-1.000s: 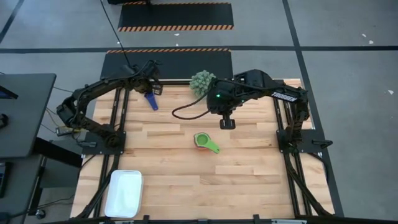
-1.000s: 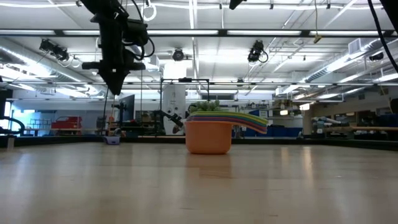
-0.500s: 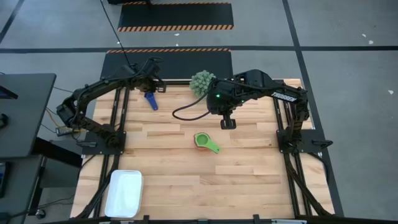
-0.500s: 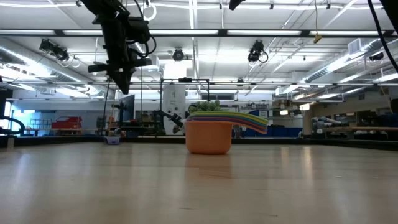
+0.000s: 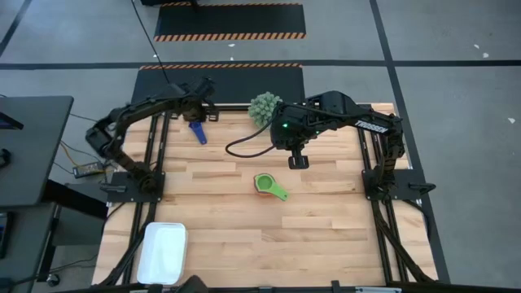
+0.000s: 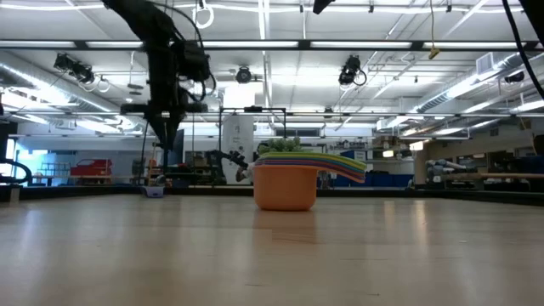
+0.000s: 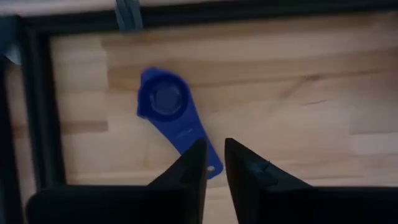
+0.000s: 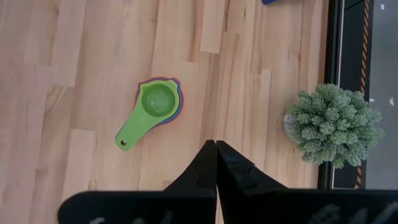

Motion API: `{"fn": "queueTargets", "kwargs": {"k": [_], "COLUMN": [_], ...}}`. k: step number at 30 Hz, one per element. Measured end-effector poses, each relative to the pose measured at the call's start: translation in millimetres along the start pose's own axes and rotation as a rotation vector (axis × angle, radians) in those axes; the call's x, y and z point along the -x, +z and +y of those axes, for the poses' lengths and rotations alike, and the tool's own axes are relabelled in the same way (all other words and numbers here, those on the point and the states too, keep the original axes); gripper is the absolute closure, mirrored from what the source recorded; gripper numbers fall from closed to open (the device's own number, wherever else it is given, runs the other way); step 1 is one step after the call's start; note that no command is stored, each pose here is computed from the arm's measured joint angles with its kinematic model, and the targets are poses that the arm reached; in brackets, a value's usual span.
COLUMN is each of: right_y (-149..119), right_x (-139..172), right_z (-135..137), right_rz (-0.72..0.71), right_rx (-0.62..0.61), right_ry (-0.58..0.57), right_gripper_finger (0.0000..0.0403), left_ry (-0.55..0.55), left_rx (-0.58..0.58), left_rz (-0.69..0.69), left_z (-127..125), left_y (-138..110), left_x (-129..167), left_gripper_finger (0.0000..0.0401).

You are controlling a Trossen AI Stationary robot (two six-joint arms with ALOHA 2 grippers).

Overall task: Nest measuring cups in basket
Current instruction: Stack the purple measuring cup on top of the green measuring cup

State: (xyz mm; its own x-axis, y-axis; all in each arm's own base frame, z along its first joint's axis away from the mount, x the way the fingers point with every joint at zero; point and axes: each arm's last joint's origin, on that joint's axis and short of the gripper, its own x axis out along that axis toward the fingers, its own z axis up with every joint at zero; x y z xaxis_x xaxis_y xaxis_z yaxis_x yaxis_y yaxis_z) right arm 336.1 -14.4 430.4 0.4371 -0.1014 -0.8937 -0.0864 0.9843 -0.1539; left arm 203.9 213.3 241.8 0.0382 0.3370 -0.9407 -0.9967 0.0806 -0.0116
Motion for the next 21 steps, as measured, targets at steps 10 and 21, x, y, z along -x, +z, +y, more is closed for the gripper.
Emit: {"fn": "queueTargets", "kwargs": {"k": [10, 21], "right_y": [0.1, 0.1], "right_x": [-0.3, -0.3], "right_z": [0.0, 0.1], "right_rz": [0.001, 0.000], "right_rx": [0.001, 0.001], "right_ry": [0.001, 0.002], "right_gripper_finger": [0.0401, 0.0401], "left_ry": [0.076, 0.134], "left_rx": [-0.019, 0.094], "left_rz": [0.165, 0.046], "left_z": [-14.0, -9.9], "left_y": [-3.1, 8.8], "left_x": [-56.2, -63.8], "left_gripper_finger": [0.0283, 0.0282]}}
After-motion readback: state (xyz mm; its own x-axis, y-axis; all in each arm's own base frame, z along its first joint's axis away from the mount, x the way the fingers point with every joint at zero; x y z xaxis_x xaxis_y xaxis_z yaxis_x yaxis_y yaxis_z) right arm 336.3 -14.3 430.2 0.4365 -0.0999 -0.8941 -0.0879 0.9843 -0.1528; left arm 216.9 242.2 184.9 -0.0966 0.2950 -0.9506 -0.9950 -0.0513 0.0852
